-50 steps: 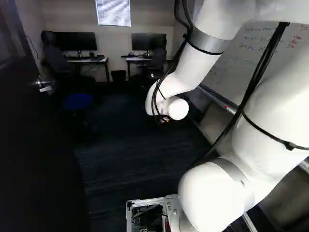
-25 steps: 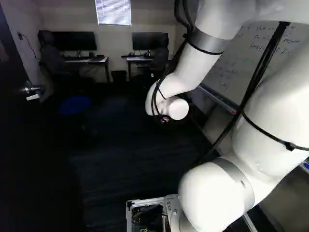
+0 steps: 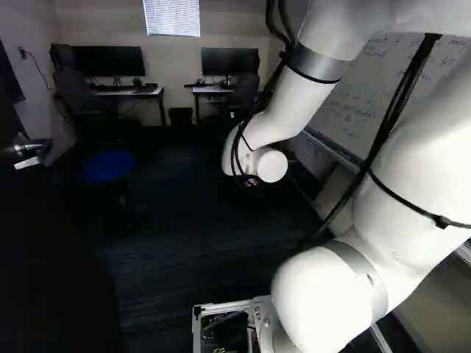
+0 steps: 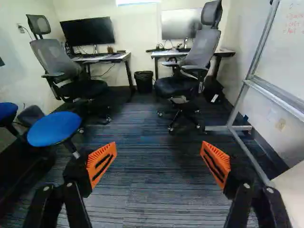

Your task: Open the door and move inside

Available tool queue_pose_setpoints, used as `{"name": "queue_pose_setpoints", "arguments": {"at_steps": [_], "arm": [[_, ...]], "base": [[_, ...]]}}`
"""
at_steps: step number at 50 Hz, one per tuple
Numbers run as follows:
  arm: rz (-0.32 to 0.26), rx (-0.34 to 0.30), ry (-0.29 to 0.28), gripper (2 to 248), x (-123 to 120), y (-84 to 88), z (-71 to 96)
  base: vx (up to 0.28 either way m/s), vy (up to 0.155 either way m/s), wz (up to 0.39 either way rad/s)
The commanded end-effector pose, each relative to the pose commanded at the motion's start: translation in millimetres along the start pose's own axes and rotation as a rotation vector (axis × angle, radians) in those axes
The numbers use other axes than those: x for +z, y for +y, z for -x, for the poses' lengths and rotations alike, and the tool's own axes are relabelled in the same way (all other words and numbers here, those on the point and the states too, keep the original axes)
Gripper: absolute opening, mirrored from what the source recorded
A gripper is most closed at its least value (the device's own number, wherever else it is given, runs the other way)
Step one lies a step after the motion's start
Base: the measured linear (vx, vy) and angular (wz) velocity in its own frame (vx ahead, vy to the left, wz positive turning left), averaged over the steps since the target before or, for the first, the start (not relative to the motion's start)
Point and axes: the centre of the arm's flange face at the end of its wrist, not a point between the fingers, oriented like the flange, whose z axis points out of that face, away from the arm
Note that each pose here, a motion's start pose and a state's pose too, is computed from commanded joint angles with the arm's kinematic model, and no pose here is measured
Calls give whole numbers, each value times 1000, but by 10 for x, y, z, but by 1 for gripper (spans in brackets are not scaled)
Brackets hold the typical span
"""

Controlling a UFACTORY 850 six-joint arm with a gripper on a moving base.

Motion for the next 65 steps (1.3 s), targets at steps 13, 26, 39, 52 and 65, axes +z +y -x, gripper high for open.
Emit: {"name": "queue_pose_setpoints", "arguments": {"at_steps": [13,26,39,52,65], "arm": [[0,0,0,247,0,0,0],[0,0,0,247,0,0,0],[0,0,0,247,0,0,0],[0,0,0,247,0,0,0],[0,0,0,247,0,0,0]], "base": [[188,8,-4],[183,5,-2],[184,3,-1],[141,4,-4],[15,-1,-2]]}}
